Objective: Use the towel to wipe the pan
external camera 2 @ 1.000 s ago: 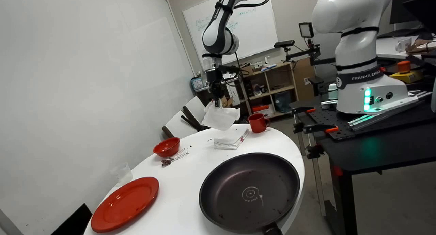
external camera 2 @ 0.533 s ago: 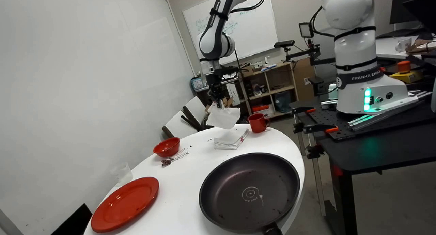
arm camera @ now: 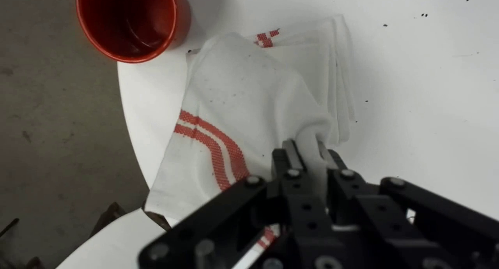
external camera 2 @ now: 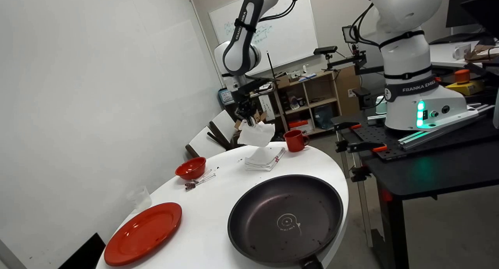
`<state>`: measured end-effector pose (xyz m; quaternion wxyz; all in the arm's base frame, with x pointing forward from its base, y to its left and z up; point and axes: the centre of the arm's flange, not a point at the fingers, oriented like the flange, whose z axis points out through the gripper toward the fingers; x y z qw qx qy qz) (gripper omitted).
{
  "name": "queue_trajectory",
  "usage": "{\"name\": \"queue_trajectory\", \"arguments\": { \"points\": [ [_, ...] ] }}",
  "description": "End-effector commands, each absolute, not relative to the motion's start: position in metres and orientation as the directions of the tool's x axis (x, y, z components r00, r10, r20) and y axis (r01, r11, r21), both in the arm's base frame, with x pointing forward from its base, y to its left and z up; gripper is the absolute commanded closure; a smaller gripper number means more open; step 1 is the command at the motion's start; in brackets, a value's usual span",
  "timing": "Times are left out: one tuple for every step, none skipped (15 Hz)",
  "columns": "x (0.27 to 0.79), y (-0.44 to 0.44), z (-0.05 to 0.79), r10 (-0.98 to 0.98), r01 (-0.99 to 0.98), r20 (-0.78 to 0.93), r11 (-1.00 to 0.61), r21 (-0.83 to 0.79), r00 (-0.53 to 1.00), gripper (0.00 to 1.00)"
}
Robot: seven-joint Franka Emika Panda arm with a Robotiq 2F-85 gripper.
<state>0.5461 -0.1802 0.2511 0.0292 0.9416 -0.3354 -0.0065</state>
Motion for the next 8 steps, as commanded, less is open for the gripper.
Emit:
{"name": "queue_trajectory", "arguments": {
  "points": [
    [0.574, -0.181, 0.244, -0.670, -0.662, 0.009, -0.731, 0.163, 0.742, 0.96],
    [0.579, -0.180, 0.240, -0.681, -0.671, 0.019, -0.715, 0.196, 0.732, 0.96],
    [0.584, -0.178, 0.235, -0.687, -0.673, 0.025, -0.703, 0.228, 0.726, 0.96],
    [0.588, -0.176, 0.230, -0.691, -0.673, 0.026, -0.694, 0.254, 0.722, 0.96],
    [0.593, -0.173, 0.224, -0.695, -0.672, 0.028, -0.684, 0.283, 0.719, 0.96],
    [0.598, -0.169, 0.217, -0.696, -0.668, 0.027, -0.678, 0.307, 0.718, 0.96],
    [0.602, -0.164, 0.211, -0.693, -0.661, 0.021, -0.676, 0.326, 0.720, 0.96],
    [0.605, -0.158, 0.204, -0.689, -0.651, 0.012, -0.679, 0.340, 0.725, 0.96]
  ]
}}
